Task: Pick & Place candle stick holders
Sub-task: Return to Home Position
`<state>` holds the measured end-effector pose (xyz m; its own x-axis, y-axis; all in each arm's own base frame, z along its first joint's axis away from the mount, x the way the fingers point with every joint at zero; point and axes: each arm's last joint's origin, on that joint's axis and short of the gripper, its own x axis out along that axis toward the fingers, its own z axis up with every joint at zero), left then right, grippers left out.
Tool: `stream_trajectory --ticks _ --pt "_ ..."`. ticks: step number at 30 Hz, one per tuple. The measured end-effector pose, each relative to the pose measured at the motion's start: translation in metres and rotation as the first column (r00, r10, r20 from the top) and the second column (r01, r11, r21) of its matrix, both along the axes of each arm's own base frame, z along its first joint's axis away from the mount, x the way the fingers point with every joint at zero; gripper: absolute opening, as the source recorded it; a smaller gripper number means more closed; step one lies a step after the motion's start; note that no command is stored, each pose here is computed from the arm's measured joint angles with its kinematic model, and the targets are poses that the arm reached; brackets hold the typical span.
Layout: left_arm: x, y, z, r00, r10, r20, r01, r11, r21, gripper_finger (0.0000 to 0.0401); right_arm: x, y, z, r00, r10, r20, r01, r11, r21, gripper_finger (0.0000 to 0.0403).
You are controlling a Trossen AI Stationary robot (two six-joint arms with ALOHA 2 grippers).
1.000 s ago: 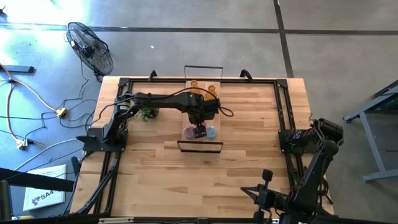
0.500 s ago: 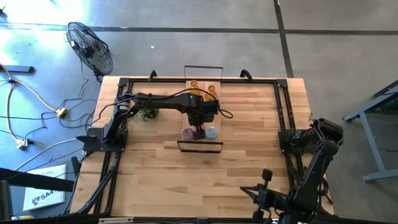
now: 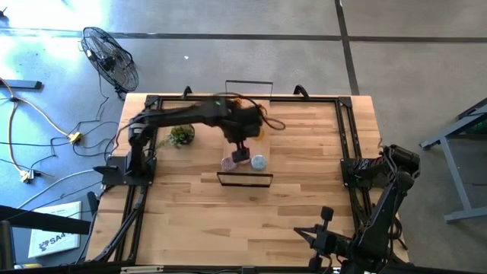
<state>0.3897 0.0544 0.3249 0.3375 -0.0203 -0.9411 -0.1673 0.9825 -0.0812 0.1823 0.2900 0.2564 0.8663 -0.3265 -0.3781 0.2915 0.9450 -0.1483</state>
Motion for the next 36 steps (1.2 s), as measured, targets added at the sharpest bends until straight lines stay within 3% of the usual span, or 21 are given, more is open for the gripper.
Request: stream_trajectory --ticks 6,9,14,18,22,26,29,33,36 --pt "-0.043 -0.027 0.094 0.977 -0.037 0.209 0.033 0.999 0.020 0.0371 0.000 -0.002 0.001 0.999 -0.014 0.038 0.015 0.999 -0.035 0.0000" --pt "-0.065 -0.046 0.127 0.955 -0.032 0.294 0.000 0.994 0.107 0.0371 0.002 -0.005 0.002 0.998 -0.027 0.052 0.031 0.998 -0.063 0.0000" --pt "-0.104 -0.085 0.156 0.927 -0.003 0.375 -0.141 0.925 0.354 0.0365 0.006 -0.017 0.017 0.996 -0.048 0.069 0.053 0.997 -0.060 0.0000" --pt "-0.134 -0.115 0.169 0.905 -0.047 0.423 -0.156 0.888 0.432 0.0334 0.007 -0.030 0.037 0.999 -0.029 0.045 0.031 0.998 -0.048 0.0000" --pt "-0.167 -0.137 0.178 0.874 -0.048 0.483 -0.204 0.866 0.457 0.0277 0.009 -0.043 0.063 0.999 0.027 0.038 -0.025 0.998 -0.049 0.0000" --pt "-0.202 -0.156 0.182 0.847 -0.153 0.509 -0.087 0.905 0.416 0.0194 0.008 -0.052 0.095 0.990 0.111 0.086 -0.104 0.992 -0.077 0.0000" --pt "-0.224 -0.163 0.180 0.831 -0.211 0.514 -0.026 0.910 0.414 0.0120 0.005 -0.060 0.122 0.968 0.215 0.128 -0.206 0.975 -0.083 0.0000" --pt "-0.255 -0.156 0.174 0.800 -0.221 0.558 -0.052 0.900 0.432 0.0028 -0.006 -0.077 0.156 0.919 0.337 0.207 -0.326 0.942 -0.084 0.0000" --pt "-0.277 -0.143 0.162 0.784 -0.193 0.590 -0.085 0.908 0.410 0.0011 -0.020 -0.099 0.176 0.906 0.337 0.256 -0.328 0.941 -0.079 0.0000"
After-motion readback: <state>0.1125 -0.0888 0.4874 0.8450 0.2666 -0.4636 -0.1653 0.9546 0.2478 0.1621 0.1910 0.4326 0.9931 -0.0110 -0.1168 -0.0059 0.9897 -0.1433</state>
